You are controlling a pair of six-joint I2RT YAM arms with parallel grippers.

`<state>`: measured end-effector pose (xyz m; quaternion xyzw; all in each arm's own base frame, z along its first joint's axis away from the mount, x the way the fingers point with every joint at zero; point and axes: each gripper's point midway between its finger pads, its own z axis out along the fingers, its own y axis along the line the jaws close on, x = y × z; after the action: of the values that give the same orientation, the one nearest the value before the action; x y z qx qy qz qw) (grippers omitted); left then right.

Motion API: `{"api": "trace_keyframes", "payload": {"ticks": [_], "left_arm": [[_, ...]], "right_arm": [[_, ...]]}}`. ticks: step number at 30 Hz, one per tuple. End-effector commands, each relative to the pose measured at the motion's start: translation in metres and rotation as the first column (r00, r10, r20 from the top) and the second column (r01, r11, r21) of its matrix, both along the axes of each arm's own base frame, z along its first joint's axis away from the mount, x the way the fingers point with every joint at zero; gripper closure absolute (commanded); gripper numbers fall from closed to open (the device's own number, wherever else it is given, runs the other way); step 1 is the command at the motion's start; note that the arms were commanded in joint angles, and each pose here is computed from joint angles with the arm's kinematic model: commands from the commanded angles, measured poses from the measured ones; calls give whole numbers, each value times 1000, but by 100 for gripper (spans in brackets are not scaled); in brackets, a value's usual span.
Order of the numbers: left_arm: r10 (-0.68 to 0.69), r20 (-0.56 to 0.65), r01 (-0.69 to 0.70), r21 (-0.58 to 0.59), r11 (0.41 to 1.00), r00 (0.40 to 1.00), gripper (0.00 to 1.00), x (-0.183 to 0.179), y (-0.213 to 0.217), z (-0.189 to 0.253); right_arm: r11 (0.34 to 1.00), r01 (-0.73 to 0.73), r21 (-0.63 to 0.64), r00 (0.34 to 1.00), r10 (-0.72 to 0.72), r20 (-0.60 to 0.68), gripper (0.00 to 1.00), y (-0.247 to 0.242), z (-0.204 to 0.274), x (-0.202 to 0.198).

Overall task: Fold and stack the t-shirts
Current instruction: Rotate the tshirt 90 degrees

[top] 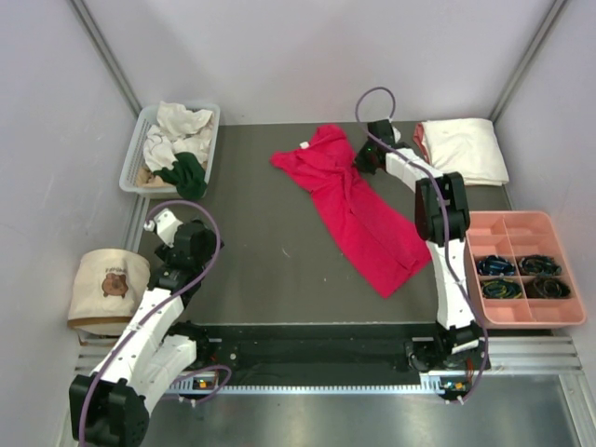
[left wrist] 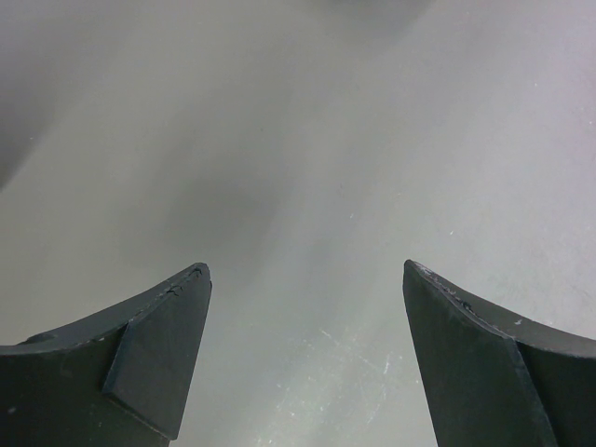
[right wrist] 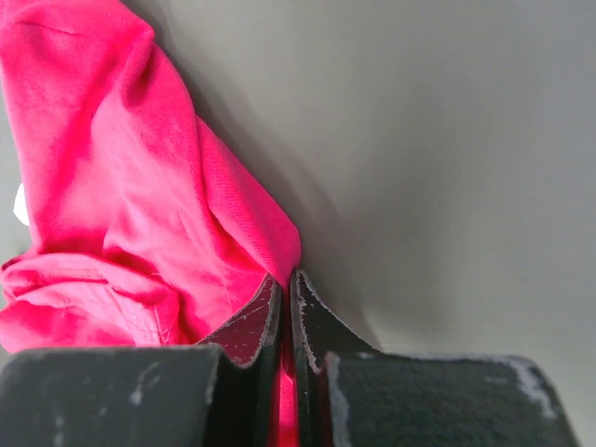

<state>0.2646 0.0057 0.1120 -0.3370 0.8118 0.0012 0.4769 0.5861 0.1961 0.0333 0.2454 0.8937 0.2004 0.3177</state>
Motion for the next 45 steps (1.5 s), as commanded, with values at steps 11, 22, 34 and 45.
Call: {"api": "trace_keyframes", "payload": {"ticks": [11, 22, 34, 45], "left_arm": [[-256, 85, 266, -143, 953, 963, 10, 18, -54, -8], [-562, 158, 581, -304, 755, 812, 7, 35, -169, -25], [-747, 244, 773, -361, 522, 618, 9, 29, -308, -30], [-789, 315, 809, -470, 354, 528, 10, 11, -382, -58]], "right_arm": [[935, 337, -110, 940, -340, -12, 100, -91, -5, -11], [959, 264, -104, 963, -268, -24, 100, -82, -10, -12], [966, 234, -107, 970, -239, -34, 100, -79, -11, -8], [970, 215, -117, 975, -220, -30, 100, -79, -10, -8]]}}
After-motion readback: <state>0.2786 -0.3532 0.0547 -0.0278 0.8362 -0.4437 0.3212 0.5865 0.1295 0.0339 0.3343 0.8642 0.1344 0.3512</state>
